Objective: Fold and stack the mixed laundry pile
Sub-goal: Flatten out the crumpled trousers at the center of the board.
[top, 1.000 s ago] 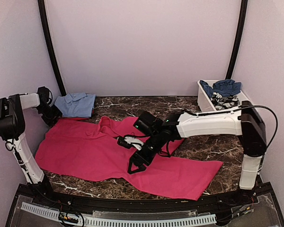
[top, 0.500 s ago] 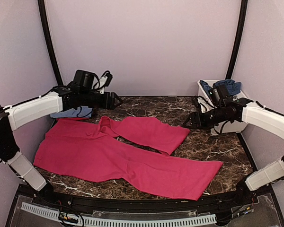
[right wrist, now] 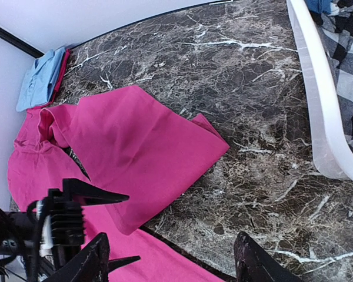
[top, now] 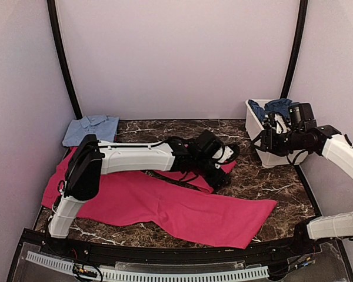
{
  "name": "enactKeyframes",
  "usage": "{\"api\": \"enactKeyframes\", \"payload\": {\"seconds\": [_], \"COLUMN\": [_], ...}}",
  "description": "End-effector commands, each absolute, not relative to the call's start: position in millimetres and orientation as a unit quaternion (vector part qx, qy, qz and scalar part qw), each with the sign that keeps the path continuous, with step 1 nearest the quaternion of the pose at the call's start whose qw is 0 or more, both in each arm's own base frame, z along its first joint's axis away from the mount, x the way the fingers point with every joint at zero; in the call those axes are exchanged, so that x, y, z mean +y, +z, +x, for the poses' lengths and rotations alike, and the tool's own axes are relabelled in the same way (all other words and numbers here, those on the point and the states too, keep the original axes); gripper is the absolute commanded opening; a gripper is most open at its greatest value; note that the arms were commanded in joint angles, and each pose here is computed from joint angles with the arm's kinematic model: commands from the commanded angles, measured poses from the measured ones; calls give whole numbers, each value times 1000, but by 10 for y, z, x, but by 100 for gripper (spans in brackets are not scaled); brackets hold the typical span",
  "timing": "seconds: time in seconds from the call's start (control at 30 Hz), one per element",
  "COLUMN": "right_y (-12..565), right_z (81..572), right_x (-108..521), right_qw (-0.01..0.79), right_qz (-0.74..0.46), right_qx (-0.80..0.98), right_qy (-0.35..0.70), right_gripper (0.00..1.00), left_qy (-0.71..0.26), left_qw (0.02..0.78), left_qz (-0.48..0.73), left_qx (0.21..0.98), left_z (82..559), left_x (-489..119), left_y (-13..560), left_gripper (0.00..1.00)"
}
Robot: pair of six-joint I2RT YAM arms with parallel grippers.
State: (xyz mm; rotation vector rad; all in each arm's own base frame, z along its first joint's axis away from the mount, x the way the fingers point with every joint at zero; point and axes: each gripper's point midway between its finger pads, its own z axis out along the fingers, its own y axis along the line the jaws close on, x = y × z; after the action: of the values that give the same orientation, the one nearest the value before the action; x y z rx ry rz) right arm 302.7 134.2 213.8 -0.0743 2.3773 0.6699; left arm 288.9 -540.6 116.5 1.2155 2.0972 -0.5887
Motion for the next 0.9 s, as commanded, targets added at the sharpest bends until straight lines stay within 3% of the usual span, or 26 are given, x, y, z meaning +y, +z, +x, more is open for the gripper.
{"api": "enactKeyframes", "payload": {"seconds": [0.0,0.13,0.27,0.4,0.47,0.5,0.73,0.87], "right_y": [2143,2127,2137,2120,2114,2107,2133,2179], "right_z": [2993,2957,2933,2917,2909,2903,2864,2880], "right_x": [1239,1229,1211,1212,1224,1232,1352,1470], "right_qw": [337,336,337,335,333,331,323,321], "right_qz": [-8,-9,-11,-14,-16,-18,-32,-47], "right_qx": [906,905,906,907,906,906,898,888], "right_qy": [256,260,256,257,260,262,297,325], "right_gripper": [70,70,69,69,68,68,67,66], "left_qy": [-165,-104,-47,-21,-65,-89,-289,-370], "left_qw": [314,319,321,333,334,329,370,365], "left_qz": [473,452,439,400,366,349,225,140], "left_qx": [807,827,838,854,866,873,854,843], "left_z": [2983,3196,3363,3547,3641,3735,3919,4101], "left_x": [-5464,-5465,-5410,-5294,-5248,-5185,-4767,-4151], "left_y": [982,691,493,592,880,981,2174,2354], "left_gripper": [85,85,73,39,8,4,0,0]}}
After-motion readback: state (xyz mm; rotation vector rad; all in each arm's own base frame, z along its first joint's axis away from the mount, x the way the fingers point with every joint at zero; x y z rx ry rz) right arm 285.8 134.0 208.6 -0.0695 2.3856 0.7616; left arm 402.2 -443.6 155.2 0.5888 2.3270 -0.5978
